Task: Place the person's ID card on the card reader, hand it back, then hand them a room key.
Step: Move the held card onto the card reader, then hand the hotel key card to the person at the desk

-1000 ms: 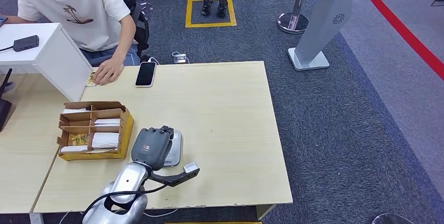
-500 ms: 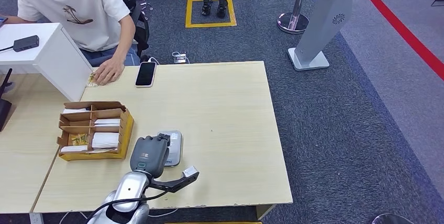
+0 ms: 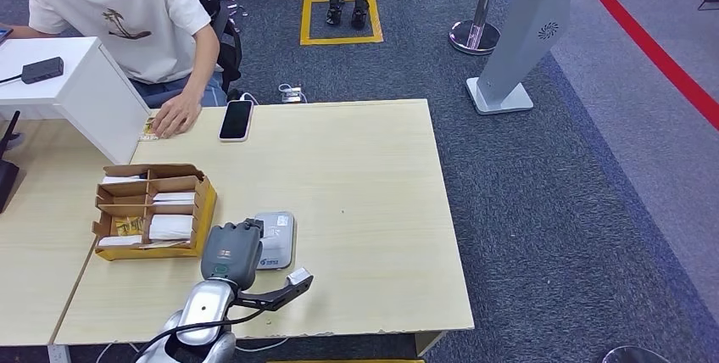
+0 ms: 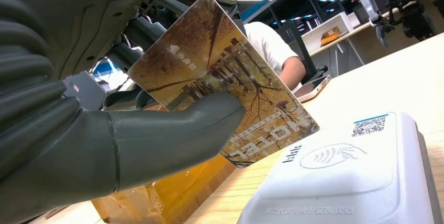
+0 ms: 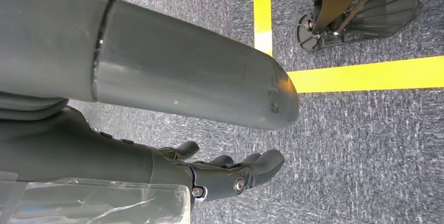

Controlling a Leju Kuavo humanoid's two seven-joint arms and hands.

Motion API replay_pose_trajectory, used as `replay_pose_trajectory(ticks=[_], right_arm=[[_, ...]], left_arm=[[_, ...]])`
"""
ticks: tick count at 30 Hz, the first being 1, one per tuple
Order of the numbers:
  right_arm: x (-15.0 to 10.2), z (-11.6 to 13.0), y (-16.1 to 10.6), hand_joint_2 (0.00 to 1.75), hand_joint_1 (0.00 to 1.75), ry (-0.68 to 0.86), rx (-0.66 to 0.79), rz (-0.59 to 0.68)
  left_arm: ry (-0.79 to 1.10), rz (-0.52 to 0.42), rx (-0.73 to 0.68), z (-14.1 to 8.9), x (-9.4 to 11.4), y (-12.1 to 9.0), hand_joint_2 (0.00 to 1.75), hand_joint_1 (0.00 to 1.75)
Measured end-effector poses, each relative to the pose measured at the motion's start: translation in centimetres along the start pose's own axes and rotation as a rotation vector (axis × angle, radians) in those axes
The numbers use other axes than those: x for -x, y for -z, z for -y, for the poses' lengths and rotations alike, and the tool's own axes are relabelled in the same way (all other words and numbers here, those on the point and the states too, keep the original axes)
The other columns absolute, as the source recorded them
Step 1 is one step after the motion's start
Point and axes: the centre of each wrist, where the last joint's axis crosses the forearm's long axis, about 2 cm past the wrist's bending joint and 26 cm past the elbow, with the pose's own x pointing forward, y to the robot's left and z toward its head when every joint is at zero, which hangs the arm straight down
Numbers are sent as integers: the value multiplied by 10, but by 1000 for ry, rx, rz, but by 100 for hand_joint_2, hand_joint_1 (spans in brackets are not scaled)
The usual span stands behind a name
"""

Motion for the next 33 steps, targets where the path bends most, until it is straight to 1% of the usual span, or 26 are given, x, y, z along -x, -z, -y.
replay_pose_trajectory(ticks=[9, 17, 21, 25, 33], right_arm=[[0, 0, 0, 0, 0, 7, 2, -6], [0, 1, 0, 0, 0, 6, 4, -5], [0, 1, 0, 0, 0, 5, 4, -4], [0, 1, 0, 0, 0, 2, 3, -4], [0, 1, 0, 0, 0, -8, 3, -3]], left_arm=[[11, -31, 23, 3, 1, -2, 175, 175], [-5, 5, 43, 8, -2, -9, 175, 175], [-21, 22, 43, 9, -6, -10, 175, 175], [-50, 37, 43, 12, -14, -12, 175, 175], [-86, 40, 55, 13, -25, -11, 175, 175]])
